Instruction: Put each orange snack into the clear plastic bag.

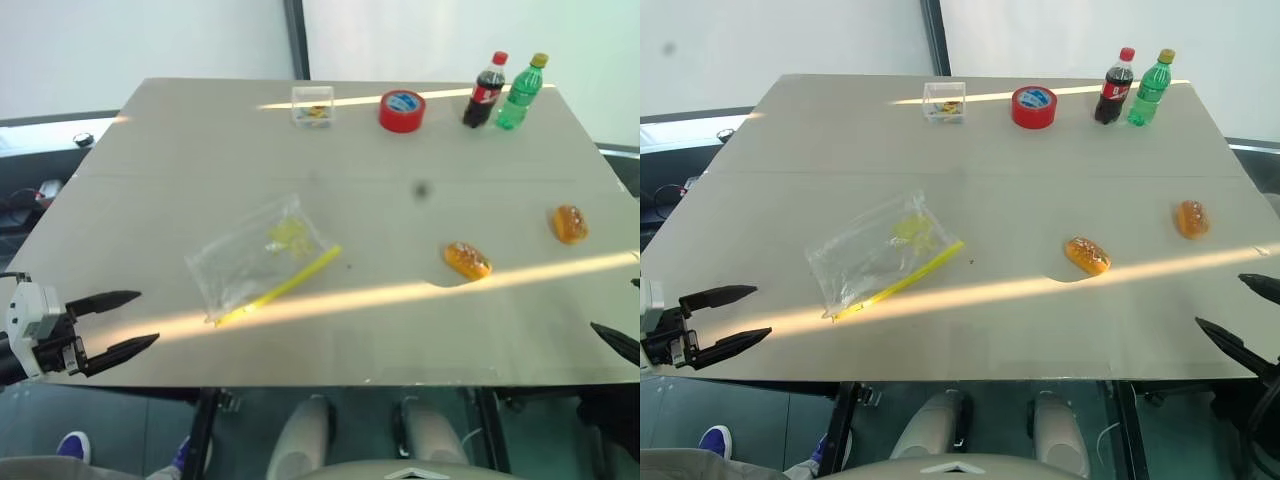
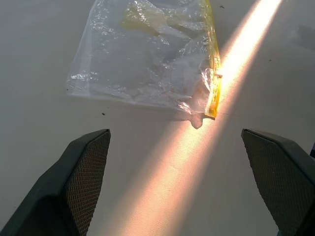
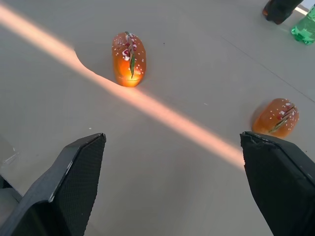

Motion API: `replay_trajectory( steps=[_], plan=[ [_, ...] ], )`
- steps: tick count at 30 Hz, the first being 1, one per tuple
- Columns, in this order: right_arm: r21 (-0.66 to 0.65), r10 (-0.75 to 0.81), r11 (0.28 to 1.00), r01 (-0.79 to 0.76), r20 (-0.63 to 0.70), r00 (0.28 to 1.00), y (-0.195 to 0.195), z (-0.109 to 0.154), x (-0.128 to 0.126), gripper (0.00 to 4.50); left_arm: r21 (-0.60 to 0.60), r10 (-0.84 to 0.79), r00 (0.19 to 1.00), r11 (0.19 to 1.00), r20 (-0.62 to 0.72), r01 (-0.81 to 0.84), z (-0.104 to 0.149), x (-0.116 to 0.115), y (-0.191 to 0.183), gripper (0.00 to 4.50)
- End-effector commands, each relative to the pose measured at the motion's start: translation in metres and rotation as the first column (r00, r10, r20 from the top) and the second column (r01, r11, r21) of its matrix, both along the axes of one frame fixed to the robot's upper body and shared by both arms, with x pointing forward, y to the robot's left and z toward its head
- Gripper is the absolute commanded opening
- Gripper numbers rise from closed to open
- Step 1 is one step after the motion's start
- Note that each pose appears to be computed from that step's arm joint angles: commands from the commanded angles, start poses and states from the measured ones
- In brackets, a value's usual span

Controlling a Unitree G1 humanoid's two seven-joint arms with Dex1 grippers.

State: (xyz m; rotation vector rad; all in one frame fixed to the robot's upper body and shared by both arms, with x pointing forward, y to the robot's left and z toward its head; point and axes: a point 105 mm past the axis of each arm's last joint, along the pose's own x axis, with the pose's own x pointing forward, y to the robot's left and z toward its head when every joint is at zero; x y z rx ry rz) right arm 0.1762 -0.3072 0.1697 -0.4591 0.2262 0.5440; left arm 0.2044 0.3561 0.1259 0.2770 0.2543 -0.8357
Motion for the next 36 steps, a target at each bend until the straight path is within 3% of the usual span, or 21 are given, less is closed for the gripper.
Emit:
replay_trajectory(
  steps=[1,10,14,18,21,27,36],
  plan=[
    [-0.036,0.019,0.999,-0.017,0.036,0.999,0.003,0.011,0.001,4.47,0.016,-0.011,1.0,1.0,-0.003,0.012,0.004,0.0,-0.001,4.5],
    [-0.004,0.085,0.996,-0.085,0.09,0.992,0.026,0.013,0.016,4.47,-0.137,0.095,0.994,0.985,-0.061,-0.103,0.004,0.015,-0.017,4.5],
    [0.022,0.172,0.984,-0.176,0.119,0.978,0.056,0.014,0.027,4.47,-0.172,0.168,0.977,0.967,-0.134,-0.19,0.0,0.02,-0.021,4.5],
    [0.037,0.302,0.95,-0.309,0.122,0.945,0.099,0.011,0.036,4.47,-0.184,0.244,0.899,0.927,-0.363,-0.326,-0.016,0.013,-0.017,4.5],
    [0.022,0.404,0.912,-0.409,0.123,0.907,0.128,0.008,0.038,4.47,-0.337,0.228,0.81,0.823,-0.54,-0.457,-0.015,0.01,-0.011,4.5],
    [0.011,0.534,0.84,-0.542,0.154,0.831,0.17,0.005,0.041,4.47,-0.384,0.236,0.72,0.716,-0.652,-0.583,-0.028,0.014,-0.012,4.5],
    [-0.005,0.593,0.799,-0.601,0.17,0.787,0.193,0.0,0.042,4.47,-0.477,0.053,0.677,0.669,-0.734,-0.57,-0.041,0.063,-0.075,4.5]
  ],
)
